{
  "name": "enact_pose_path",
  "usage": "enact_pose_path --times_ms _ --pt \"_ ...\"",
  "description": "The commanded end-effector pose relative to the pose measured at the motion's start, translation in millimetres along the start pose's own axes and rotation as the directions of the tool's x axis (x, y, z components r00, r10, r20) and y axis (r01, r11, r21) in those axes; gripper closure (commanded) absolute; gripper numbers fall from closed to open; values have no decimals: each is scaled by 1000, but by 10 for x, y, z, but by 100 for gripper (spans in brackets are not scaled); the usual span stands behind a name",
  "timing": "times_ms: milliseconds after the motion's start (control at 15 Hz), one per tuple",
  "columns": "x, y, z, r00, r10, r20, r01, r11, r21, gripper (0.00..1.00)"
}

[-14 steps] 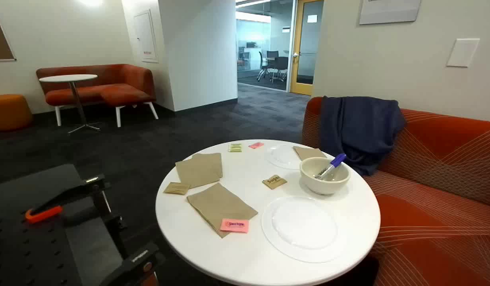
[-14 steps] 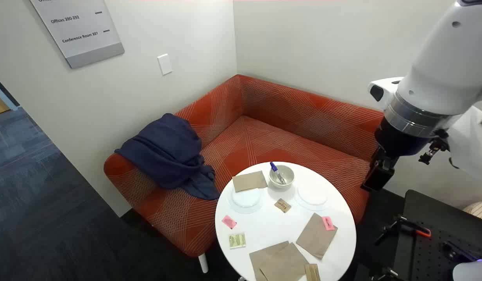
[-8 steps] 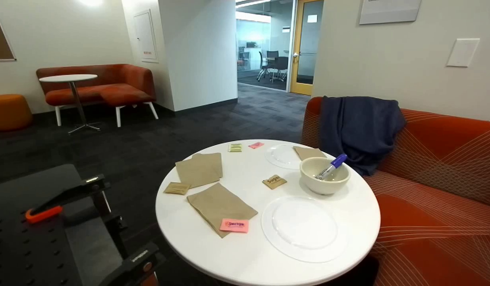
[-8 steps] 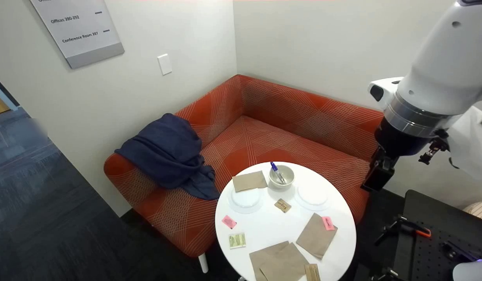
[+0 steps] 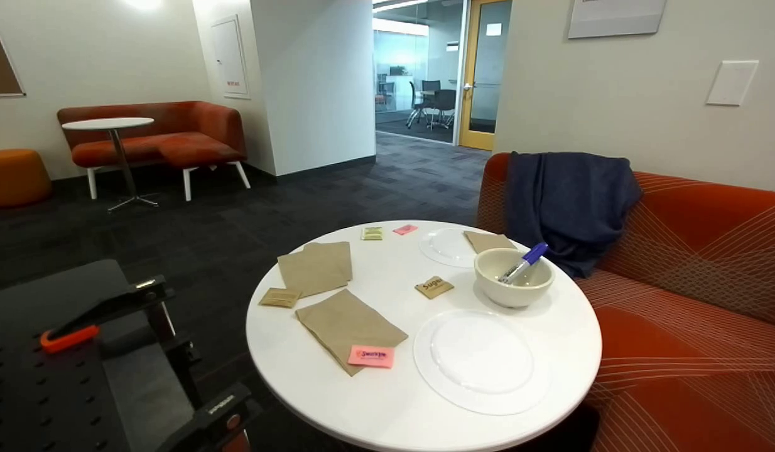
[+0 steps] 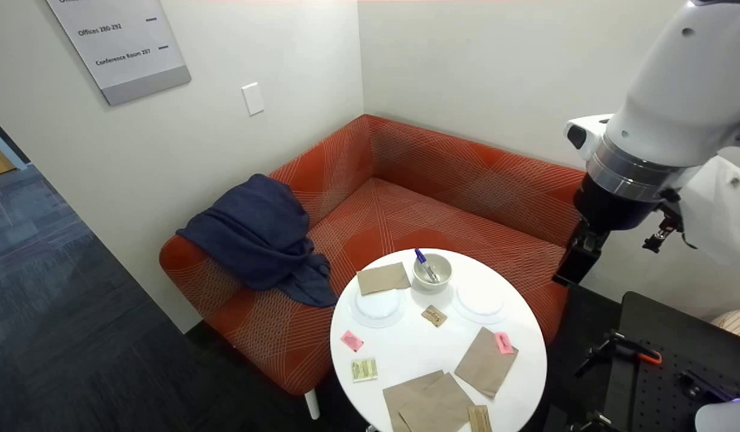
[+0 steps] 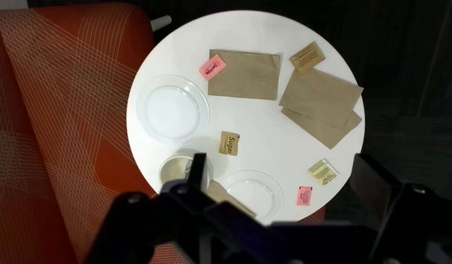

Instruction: Remove the marker from the bowl.

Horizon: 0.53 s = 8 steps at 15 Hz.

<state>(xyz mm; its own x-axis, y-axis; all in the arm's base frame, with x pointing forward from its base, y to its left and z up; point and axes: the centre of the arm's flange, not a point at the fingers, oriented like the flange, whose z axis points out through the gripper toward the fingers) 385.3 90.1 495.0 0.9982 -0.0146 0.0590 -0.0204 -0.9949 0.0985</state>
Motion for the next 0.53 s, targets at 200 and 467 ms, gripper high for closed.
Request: enact_pose_path --times_ms 200,467 --pt "268 602 39 997 72 20 -72 997 11 0" --pt "456 918 256 997 74 35 -74 997 -7 0"
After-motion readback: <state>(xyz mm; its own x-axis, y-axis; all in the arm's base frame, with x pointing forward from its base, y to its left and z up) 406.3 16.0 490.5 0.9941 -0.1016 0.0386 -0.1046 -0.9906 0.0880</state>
